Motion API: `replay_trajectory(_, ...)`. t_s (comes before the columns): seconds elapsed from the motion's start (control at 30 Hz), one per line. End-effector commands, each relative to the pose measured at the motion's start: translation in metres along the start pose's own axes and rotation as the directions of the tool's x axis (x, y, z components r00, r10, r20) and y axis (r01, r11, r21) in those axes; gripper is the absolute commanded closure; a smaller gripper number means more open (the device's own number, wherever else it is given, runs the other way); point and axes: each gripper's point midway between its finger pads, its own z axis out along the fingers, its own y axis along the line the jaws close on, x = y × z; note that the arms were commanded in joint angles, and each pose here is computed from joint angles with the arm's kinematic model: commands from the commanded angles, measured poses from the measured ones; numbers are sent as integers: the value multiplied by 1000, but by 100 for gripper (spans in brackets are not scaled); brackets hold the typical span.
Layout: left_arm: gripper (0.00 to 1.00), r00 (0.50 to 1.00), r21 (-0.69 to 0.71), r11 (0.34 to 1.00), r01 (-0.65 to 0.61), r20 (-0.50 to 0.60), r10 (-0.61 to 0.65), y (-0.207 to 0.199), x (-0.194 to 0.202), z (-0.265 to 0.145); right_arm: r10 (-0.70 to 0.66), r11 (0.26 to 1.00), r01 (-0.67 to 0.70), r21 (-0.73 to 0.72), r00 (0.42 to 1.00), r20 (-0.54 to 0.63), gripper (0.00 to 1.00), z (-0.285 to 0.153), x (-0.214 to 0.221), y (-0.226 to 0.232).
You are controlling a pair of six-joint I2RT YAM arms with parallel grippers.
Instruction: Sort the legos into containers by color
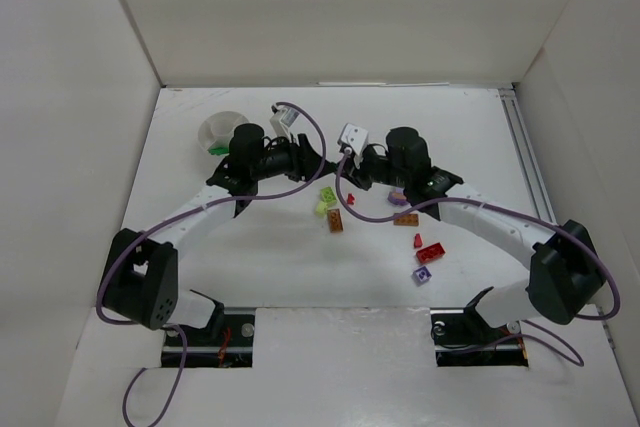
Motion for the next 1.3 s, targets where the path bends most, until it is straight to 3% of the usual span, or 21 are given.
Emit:
replay_trajectory(0.0, 55, 998, 68, 996, -64, 26, 63, -19, -12, 3, -57, 998, 56, 12, 992, 116, 88, 3, -43, -3)
replay_trajectory(0.1, 59, 998, 72, 996, -60, 14, 59, -19, -8, 6, -68, 998, 67, 13, 991, 116, 88, 3, -43, -3)
replay_trajectory(0.13, 68, 998, 72, 996, -60, 14, 59, -19, -8, 6, -68, 998, 67, 13, 991, 116, 88, 3, -43, -3)
replay_trajectory(0.37, 92, 998, 98, 993, -60, -2, 60, -23, -7, 7, -68, 997, 64, 34, 988, 142, 88, 4, -51, -7)
replay_trajectory(0.4, 100, 998, 98, 993, -60, -2, 60, -23, -7, 7, -72, 997, 67, 37, 986, 150, 87, 4, -53, -8)
replay_trajectory(0.53, 100, 998, 95, 993, -68, 11, 67, -23, -10, 7, -57, 998, 53, 31, 988, 141, 84, 6, -49, -7)
replay_trajectory(0.83, 100, 984, -165, 985, -51, 160, 78, 5, -44, -14, -41, 999, 36, 37, 992, 122, 36, 6, -45, -8)
replay_trajectory(0.93, 100, 973, -332, 943, -28, 206, 101, 30, -57, -28, -24, 998, 18, 64, 995, 95, 23, 5, -36, -11)
replay_trajectory(1.0, 100, 963, -477, 879, 17, 243, 113, 55, -69, -46, -18, 997, 13, 70, 997, 79, 1, 5, -32, -12)
replay_trajectory(1.07, 100, 945, -595, 800, 74, 298, 135, 82, -83, -69, -5, 995, -1, 97, 998, 61, 1, 5, -26, -15)
replay_trajectory(1.13, 100, 932, -650, 749, 130, 337, 130, 96, -93, -86, 1, 991, -6, 136, 999, 37, 1, 1, -20, -21)
replay_trajectory(1.27, 100, 908, -774, 583, 247, 395, 141, 145, -109, -122, 47, 976, -43, 213, 999, -10, 1, -8, 0, -36)
